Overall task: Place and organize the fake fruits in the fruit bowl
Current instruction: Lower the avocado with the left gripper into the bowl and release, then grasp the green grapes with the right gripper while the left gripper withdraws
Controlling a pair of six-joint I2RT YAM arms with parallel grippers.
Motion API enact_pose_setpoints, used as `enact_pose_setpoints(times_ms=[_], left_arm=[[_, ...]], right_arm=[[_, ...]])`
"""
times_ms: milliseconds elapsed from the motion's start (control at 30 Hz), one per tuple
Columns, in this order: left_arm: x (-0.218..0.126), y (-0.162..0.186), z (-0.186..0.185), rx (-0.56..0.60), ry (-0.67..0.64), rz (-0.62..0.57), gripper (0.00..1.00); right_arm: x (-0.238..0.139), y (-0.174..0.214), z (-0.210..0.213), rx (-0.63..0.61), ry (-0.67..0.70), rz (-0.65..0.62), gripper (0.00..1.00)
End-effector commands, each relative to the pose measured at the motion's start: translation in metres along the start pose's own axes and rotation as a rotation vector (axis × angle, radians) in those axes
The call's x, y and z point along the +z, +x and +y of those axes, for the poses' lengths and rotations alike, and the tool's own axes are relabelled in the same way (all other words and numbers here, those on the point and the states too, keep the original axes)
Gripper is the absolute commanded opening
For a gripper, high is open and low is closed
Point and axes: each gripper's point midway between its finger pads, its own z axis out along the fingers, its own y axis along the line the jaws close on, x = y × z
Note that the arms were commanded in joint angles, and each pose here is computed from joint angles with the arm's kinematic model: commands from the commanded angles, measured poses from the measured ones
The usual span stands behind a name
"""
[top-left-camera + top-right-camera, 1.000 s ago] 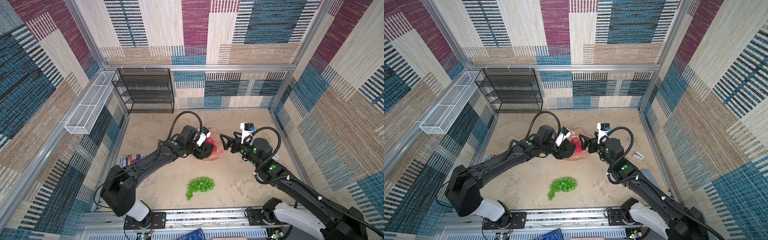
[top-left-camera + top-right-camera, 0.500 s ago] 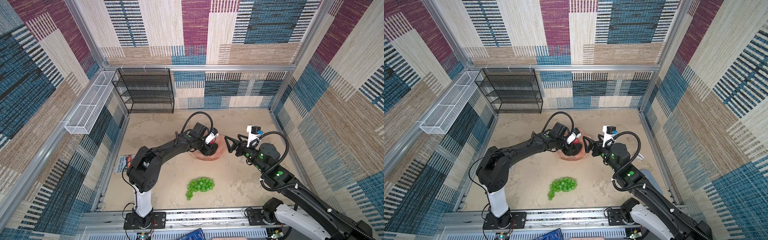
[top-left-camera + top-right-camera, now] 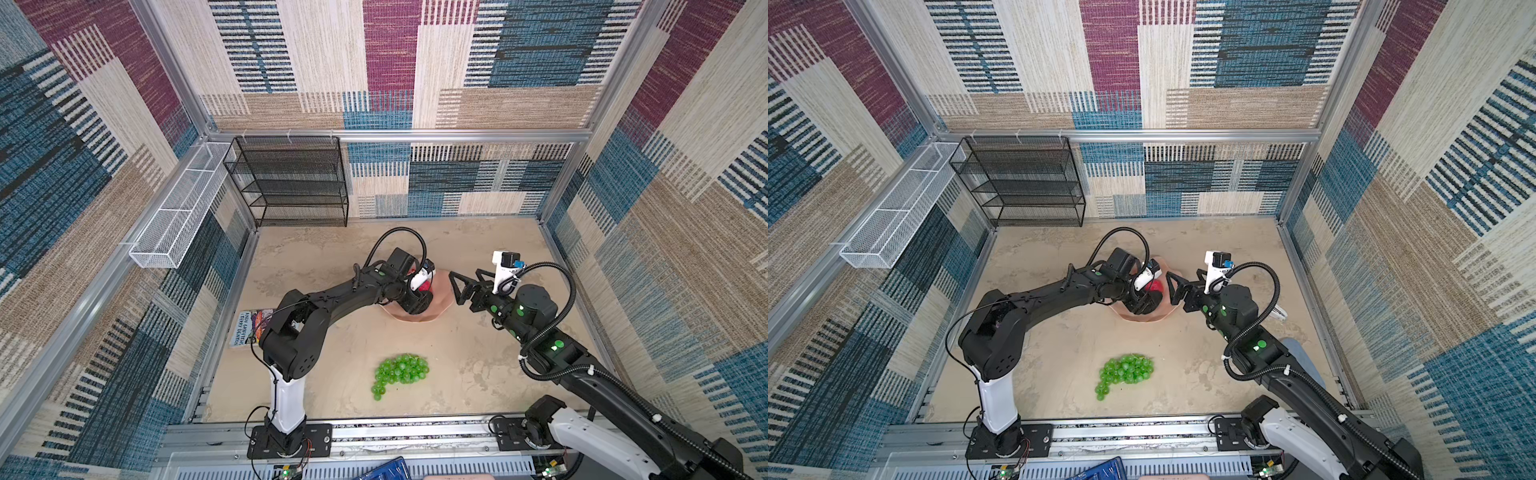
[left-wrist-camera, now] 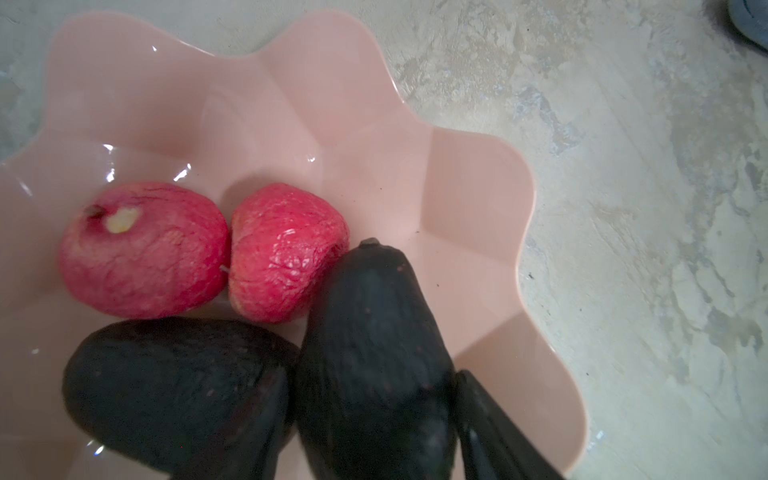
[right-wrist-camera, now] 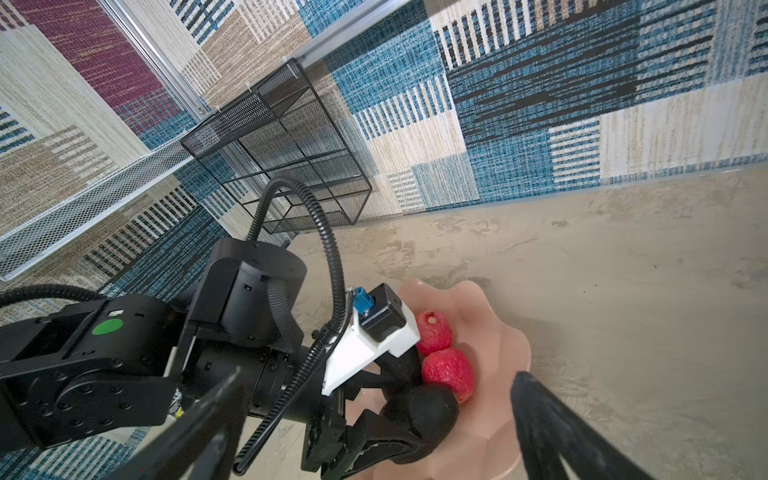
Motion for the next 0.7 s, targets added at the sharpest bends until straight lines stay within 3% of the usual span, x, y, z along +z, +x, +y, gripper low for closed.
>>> enact_pose_setpoints(times_ms=[0,167,367,567,667], left_arm=[[-0.017,-0.020,0.002,0.005,-0.030,-0.089,0.70],[-0.049,-0.041,0.012,-0.018,-0.119,-0.203,0.76],[-0.121,-0.047,0.055,-0.225,-0.302,-0.406,0.76],[-0.191,-0.002,0.092,-0.500,-0.441,-0.548,0.82],[-0.213,0.029,0.101,-0.617,-0.450,-0.615,0.85]], right_arm=[[-0.001,-0.005,-0.004,-0.035,0.028,-0.013,1.00],[0.003,0.006,-0.008,-0.086,0.039,0.025,1.00],[0.016,0.056,0.014,-0.211,-0.138,0.214,1.00],[0.023,0.121,0.034,-0.352,-0.214,0.360,1.00],[0.019,0.151,0.051,-0.416,-0.282,0.411,1.00]])
